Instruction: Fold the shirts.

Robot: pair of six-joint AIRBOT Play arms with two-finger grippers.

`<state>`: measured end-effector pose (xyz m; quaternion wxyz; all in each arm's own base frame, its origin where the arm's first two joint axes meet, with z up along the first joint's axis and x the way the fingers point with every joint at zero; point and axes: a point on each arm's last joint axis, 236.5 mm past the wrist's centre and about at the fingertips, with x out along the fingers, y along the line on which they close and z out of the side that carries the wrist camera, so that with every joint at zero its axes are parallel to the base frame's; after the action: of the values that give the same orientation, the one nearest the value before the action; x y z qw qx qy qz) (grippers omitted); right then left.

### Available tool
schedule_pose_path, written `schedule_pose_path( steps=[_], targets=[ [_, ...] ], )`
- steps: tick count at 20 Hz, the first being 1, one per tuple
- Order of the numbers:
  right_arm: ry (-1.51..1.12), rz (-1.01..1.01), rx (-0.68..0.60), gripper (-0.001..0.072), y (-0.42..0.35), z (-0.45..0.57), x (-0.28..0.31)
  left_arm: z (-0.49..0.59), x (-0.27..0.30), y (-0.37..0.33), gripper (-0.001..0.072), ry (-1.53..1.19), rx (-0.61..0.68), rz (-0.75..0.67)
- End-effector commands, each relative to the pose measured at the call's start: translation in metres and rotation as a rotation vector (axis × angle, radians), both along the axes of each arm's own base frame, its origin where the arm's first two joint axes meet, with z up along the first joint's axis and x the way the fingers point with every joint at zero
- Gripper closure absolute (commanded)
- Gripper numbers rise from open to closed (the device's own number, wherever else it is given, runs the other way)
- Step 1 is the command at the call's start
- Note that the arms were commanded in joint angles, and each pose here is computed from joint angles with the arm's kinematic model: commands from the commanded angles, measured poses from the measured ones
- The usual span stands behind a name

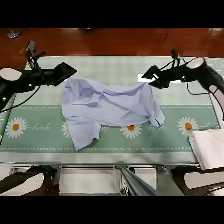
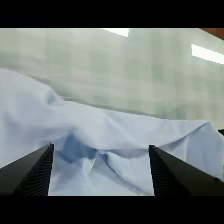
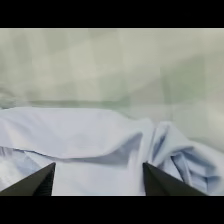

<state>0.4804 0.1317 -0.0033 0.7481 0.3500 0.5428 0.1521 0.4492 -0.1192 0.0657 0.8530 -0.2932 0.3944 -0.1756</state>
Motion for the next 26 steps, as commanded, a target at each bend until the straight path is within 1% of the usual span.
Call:
schedule_pose_path(
  steps=[1, 2, 4, 5, 6, 8, 10, 11, 12, 14, 17, 19, 21, 22, 23, 24, 26],
  targets=[
    [0.03, 0.165, 0.061, 0.0082, -0.04, 0.038, -0.021, -0.009, -0.031, 0.034, 0.0006, 0.163, 0.01, -0.073],
    [0.044, 0.165, -0.004, 0.0082, -0.072, 0.041, -0.035, -0.021, -0.049, 0.057, 0.0006, 0.249, 0.028, -0.077],
    [0.091, 0.09, -0.204, 0.0082, -0.143, 0.034, -0.068, -0.058, -0.099, 0.101, 0.0006, 0.469, 0.053, -0.041],
    [0.105, 0.03, -0.251, 0.0082, -0.167, 0.028, -0.086, -0.077, -0.123, 0.111, 0.0006, 0.555, 0.024, -0.007],
    [0.111, -0.035, -0.248, 0.0082, -0.178, 0.02, -0.101, -0.094, -0.142, 0.11, 0.0006, 0.613, -0.03, 0.025],
    [0.099, -0.167, -0.147, 0.0082, -0.172, 0.004, -0.127, -0.122, -0.164, 0.092, 0.0006, 0.649, -0.139, 0.071],
    [0.067, -0.183, -0.077, 0.0082, -0.151, -0.007, -0.147, -0.137, -0.169, 0.07, 0.0006, 0.635, -0.258, 0.106],
    [0.075, -0.186, -0.067, 0.0082, -0.145, -0.013, -0.157, -0.14, -0.167, 0.062, 0.0006, 0.613, -0.315, 0.129],
    [0.084, -0.184, -0.061, 0.0082, -0.14, -0.019, -0.164, -0.142, -0.165, 0.056, 0.0006, 0.592, -0.346, 0.144],
    [0.115, -0.178, -0.046, 0.0082, -0.134, -0.03, -0.175, -0.149, -0.164, 0.046, 0.0006, 0.574, -0.332, 0.141],
    [0.129, -0.18, -0.041, 0.0082, -0.132, -0.035, -0.179, -0.155, -0.161, 0.022, 0.0007, 0.556, -0.266, 0.083],
    [0.137, -0.178, -0.048, 0.0082, -0.133, -0.037, -0.181, -0.155, -0.159, 0.007, 0.0008, 0.54, -0.246, 0.058],
    [0.185, -0.17, -0.112, 0.0082, -0.141, -0.048, -0.191, -0.156, -0.157, 0.001, 0.001, 0.53, -0.235, 0.053],
    [0.22, -0.153, -0.155, 0.0082, -0.143, -0.056, -0.198, -0.155, -0.156, 0.0, 0.0064, 0.527, -0.241, 0.056],
    [0.25, -0.13, -0.177, 0.0082, -0.141, -0.063, -0.204, -0.155, -0.155, 0.0, 0.0345, 0.527, -0.242, 0.056],
    [0.27, -0.103, -0.179, 0.0082, -0.136, -0.068, -0.207, -0.155, -0.155, 0.0, 0.069, 0.52, -0.236, 0.048],
    [0.303, -0.07, -0.172, 0.0082, -0.123, -0.079, -0.207, -0.153, -0.154, -0.001, 0.0682, 0.513, -0.235, 0.042]
  ],
)
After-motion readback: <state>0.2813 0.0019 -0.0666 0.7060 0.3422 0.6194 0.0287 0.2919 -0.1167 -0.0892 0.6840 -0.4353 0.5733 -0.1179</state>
